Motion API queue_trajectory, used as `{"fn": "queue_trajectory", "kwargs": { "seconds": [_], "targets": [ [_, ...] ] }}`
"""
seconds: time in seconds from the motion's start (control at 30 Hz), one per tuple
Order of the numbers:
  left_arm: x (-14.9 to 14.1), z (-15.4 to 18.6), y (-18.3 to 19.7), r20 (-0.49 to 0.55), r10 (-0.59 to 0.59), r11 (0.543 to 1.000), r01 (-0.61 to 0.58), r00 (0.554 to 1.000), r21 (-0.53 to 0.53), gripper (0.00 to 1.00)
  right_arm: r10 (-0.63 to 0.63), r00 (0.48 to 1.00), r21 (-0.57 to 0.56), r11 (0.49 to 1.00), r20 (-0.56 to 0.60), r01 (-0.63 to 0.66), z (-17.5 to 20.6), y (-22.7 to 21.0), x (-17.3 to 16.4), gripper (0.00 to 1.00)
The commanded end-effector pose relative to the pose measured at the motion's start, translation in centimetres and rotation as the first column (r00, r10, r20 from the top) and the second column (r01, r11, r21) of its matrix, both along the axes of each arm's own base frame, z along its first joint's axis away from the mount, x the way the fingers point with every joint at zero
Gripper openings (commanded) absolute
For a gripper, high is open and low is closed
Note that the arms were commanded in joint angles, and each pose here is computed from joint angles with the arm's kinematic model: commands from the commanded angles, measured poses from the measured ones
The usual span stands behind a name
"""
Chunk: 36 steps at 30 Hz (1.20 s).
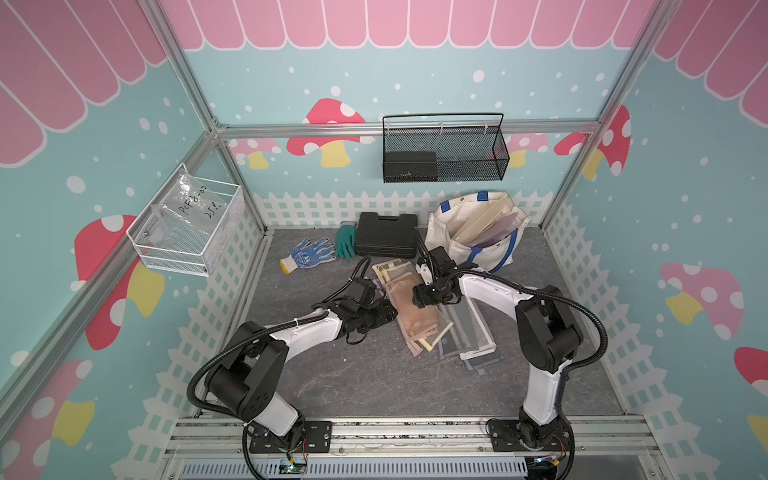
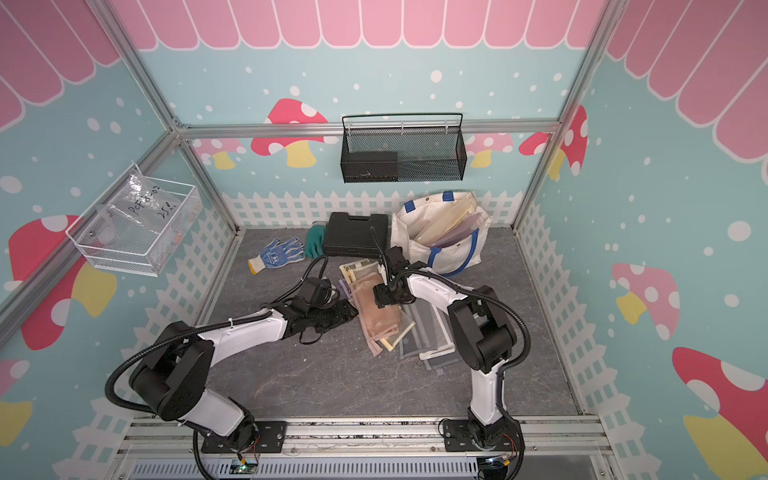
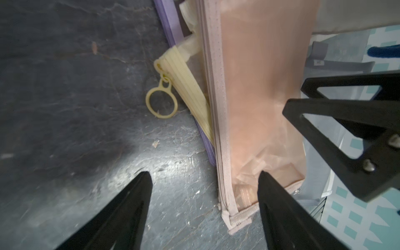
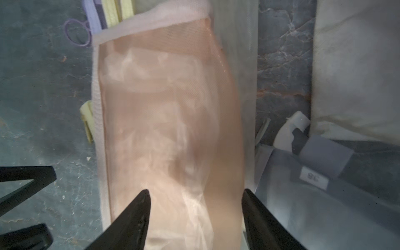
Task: Put the pencil pouch into the canvas bag
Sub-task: Pick up the pencil pouch.
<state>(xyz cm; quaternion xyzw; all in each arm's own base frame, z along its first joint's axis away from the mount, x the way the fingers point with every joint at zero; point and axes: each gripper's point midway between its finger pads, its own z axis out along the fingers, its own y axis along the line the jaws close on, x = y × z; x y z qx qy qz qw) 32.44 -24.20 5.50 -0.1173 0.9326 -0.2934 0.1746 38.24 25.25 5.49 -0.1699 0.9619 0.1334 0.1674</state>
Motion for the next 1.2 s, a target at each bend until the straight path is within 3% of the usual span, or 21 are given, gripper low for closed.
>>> {"fn": "queue_trajectory", "kwargs": {
  "seconds": [0.0,0.13,0.2,0.4,0.57,0.7,0.9,1.0,1.17],
  "targets": [
    [2.1,1.0,-1.6,0.04,0.003,0.998,-0.001,0.999,-0.066,0.73,-0.005,1.0,0.014,1.0,-0.002,0.005,-0.3,-0.1,1.2,0.67],
    [2.8,0.7,-2.5,0.031,0.01,0.995,-0.007,0.999,-0.101,0.6,0.008,1.0,0.04,0.999,-0.022,-0.007,-0.9,0.4,1.3,0.59],
    [2.9,0.7,-2.8,0.029,0.008,0.994,-0.005,1.0,-0.109,0.49,0.018,1.0,0.063,0.998,-0.018,-0.017,-0.6,0.7,1.1,0.55],
    [2.2,0.8,-2.7,0.032,0.004,0.993,0.0,0.999,-0.116,0.29,0.047,0.998,0.127,0.99,0.049,-0.053,2.3,1.4,0.7,0.41],
    [1.6,0.6,-2.6,0.027,0.001,0.993,0.003,1.0,-0.122,0.28,0.089,0.996,0.201,0.975,0.014,-0.09,2.3,2.9,-0.9,0.38],
    [1.2,1.0,-2.5,0.035,-0.004,0.991,0.008,0.999,-0.131,0.25,0.121,0.992,0.288,0.949,0.036,-0.126,4.4,4.7,-2.2,0.37],
    [0.4,2.7,-2.1,0.068,-0.005,0.988,0.015,0.998,-0.151,0.03,0.146,0.989,0.374,0.916,0.031,-0.147,5.3,5.9,-3.5,0.37],
    [-0.3,3.7,-1.7,0.089,-0.003,0.987,0.018,0.996,-0.161,0.0,0.16,0.987,0.39,0.907,0.034,-0.16,5.8,6.2,-3.9,0.36],
    [-1.3,5.4,-0.9,0.123,-0.005,0.988,0.024,0.992,-0.154,0.0,0.146,0.987,0.413,0.897,0.067,-0.16,8.1,6.1,-4.1,0.14]
  ]
}}
